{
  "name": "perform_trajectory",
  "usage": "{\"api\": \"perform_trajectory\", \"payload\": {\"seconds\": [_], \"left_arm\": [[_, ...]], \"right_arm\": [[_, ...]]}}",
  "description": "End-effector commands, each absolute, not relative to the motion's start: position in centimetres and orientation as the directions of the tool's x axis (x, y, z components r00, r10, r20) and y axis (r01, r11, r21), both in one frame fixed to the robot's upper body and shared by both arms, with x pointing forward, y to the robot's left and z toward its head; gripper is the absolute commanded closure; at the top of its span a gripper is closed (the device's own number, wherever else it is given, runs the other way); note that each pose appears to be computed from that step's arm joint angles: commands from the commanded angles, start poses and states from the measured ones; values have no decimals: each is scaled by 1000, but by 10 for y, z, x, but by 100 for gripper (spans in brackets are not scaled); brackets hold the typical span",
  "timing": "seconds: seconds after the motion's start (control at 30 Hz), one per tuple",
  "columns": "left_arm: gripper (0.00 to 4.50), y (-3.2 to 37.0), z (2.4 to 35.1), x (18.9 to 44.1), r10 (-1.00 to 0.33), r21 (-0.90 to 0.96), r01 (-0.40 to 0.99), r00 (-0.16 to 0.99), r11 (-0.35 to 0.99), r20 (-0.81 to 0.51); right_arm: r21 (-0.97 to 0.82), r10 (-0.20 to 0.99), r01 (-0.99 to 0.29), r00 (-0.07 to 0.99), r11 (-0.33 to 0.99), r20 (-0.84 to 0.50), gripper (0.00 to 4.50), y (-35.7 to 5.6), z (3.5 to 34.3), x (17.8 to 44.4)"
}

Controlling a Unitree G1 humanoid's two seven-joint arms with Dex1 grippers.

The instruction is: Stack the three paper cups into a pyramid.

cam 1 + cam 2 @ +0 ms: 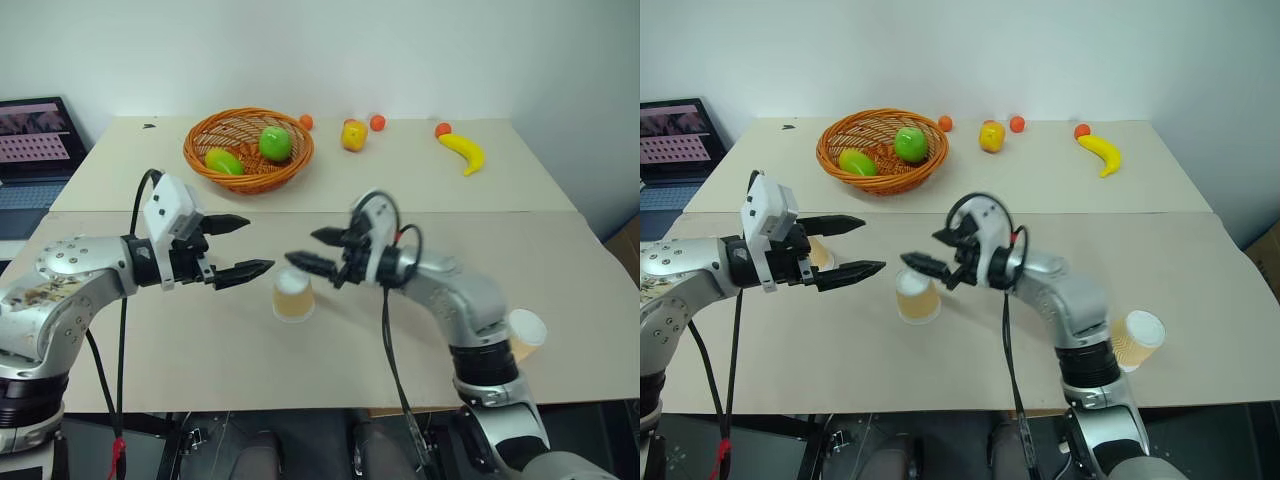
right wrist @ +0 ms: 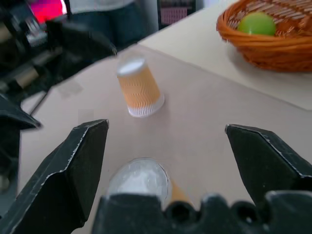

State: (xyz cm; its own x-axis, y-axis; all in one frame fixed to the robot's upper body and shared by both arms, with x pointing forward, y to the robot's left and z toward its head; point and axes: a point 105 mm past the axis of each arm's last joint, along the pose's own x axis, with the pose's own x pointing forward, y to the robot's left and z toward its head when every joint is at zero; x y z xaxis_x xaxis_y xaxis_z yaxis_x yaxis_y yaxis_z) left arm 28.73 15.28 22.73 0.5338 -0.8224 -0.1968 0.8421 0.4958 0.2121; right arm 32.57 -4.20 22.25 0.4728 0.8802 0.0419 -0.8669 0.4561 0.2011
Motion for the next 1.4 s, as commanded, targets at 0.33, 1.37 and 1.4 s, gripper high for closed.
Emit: {"api": "perform_trajectory", "payload": {"seconds": [0.33, 1.37, 1.4], "left_arm": [[0, 132, 226, 261, -931, 151, 960, 268, 236, -249], [0, 113, 228, 276, -964, 124, 989, 112, 83, -242], [0, 114, 229, 276, -962, 130, 987, 121, 91, -245]], "right_arm": [[-122, 565, -581, 812, 805, -144, 3, -181, 261, 287], [39, 73, -68, 990, 997, -120, 3, -285, 135, 176], [20, 55, -53, 992, 998, -114, 3, -287, 132, 179]]}}
